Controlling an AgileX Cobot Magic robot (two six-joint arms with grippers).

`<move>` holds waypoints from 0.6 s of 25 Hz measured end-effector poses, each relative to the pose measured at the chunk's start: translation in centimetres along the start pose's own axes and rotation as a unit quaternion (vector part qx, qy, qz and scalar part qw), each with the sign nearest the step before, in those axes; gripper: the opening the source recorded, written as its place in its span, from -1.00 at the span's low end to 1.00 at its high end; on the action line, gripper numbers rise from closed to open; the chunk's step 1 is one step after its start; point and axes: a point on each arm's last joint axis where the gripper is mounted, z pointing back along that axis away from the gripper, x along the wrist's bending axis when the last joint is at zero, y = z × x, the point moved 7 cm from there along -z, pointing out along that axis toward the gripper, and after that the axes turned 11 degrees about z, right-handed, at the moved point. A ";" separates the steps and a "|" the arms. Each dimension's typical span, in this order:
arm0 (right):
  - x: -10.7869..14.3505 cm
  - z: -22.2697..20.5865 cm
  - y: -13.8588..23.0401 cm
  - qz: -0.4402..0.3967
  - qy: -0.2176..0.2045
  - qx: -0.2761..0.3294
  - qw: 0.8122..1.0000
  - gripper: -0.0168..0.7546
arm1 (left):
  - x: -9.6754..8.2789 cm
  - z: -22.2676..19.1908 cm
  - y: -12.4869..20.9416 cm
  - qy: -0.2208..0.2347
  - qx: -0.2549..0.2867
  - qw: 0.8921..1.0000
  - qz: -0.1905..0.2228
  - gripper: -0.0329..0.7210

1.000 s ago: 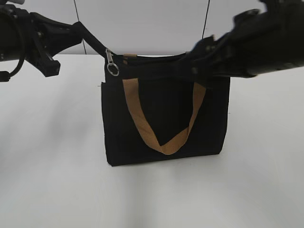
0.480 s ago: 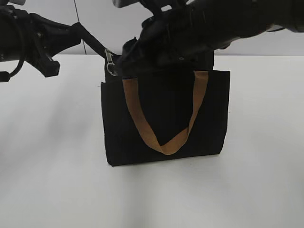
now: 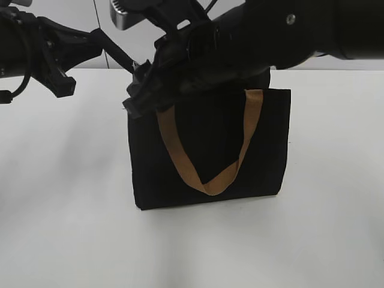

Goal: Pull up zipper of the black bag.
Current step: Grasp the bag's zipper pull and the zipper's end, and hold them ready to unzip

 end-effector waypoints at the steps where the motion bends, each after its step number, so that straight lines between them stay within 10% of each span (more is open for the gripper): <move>1: 0.0 -0.2 0.1 0.000 0.001 0.000 1.000 -0.20 | 0.0 0.0 0.0 0.000 0.000 1.000 0.000 -0.85; 15: -0.2 -2.1 0.6 -0.077 0.012 -0.008 0.997 -0.46 | -0.1 0.0 -0.1 0.003 -0.003 1.000 0.000 -0.85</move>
